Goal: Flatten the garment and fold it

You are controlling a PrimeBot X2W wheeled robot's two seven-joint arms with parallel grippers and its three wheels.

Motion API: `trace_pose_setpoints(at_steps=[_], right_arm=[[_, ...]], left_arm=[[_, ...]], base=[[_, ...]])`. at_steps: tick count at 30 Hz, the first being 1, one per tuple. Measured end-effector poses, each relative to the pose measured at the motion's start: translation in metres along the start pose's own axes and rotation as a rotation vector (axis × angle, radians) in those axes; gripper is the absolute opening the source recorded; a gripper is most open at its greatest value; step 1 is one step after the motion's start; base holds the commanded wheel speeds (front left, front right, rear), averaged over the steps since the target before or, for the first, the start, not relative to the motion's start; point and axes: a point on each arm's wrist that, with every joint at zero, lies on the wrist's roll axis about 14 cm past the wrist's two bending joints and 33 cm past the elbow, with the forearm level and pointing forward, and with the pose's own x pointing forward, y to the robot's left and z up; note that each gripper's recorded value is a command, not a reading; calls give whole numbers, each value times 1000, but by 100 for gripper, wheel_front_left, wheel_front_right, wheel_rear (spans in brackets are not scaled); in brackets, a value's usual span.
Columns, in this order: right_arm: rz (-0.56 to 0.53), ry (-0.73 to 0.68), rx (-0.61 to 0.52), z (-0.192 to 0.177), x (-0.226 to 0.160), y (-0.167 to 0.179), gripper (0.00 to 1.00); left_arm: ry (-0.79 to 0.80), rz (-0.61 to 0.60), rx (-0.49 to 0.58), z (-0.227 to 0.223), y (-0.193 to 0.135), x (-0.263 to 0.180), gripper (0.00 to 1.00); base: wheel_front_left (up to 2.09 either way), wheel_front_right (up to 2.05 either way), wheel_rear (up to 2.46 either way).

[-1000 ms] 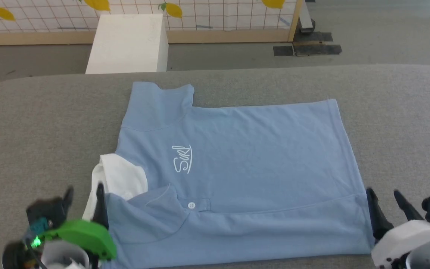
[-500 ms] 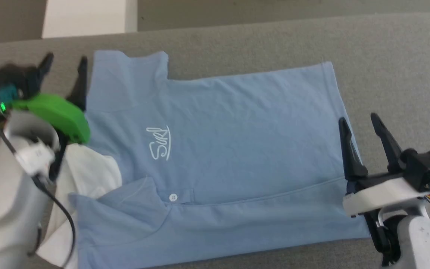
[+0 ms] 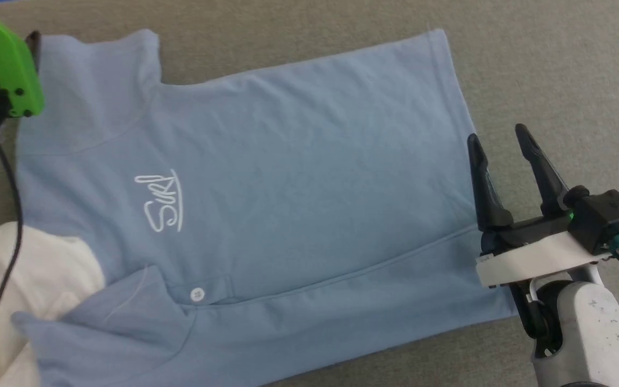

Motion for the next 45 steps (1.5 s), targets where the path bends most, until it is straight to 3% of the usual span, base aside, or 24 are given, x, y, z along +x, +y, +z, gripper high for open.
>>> trace_pose_setpoints(at_steps=[9,10,11,17,23,31,35,40,41,42,44,45], right_arm=[[-51,51,-4,-20,-3,-18,100],[-56,58,-6,-23,-3,-20,100],[-59,64,-7,-25,-4,-21,100],[-31,53,-16,-20,10,-15,100],[40,28,-81,11,60,-3,100],[33,382,-102,-12,123,-6,100],[24,615,-106,-41,133,-5,100],[11,803,-110,-64,134,-5,100],[7,827,-113,-65,135,-5,84],[5,842,-119,-65,136,-5,48],[-1,871,-135,-65,138,-4,9],[-3,880,-141,-66,138,-4,0]], left_arm=[[220,12,-82,-36,-9,31,100],[234,5,-80,-37,-11,32,47],[236,1,-81,-37,-12,33,0],[207,-21,-66,-35,-19,32,0],[178,-17,-57,-34,-15,27,0],[144,-31,-41,-33,-13,22,0],[134,-40,-30,-35,-12,21,0],[124,-42,-31,-37,-10,21,0],[120,-41,-30,-38,-9,21,0],[119,-41,-30,-38,-8,21,0],[114,-41,-31,-39,-7,22,0],[110,-43,-30,-39,-7,22,0]], base=[[0,0,0],[0,0,0],[0,0,0],[0,0,0],[0,0,0],[0,0,0],[0,0,0],[0,0,0],[0,0,0],[0,0,0],[0,0,0],[0,0,0]])
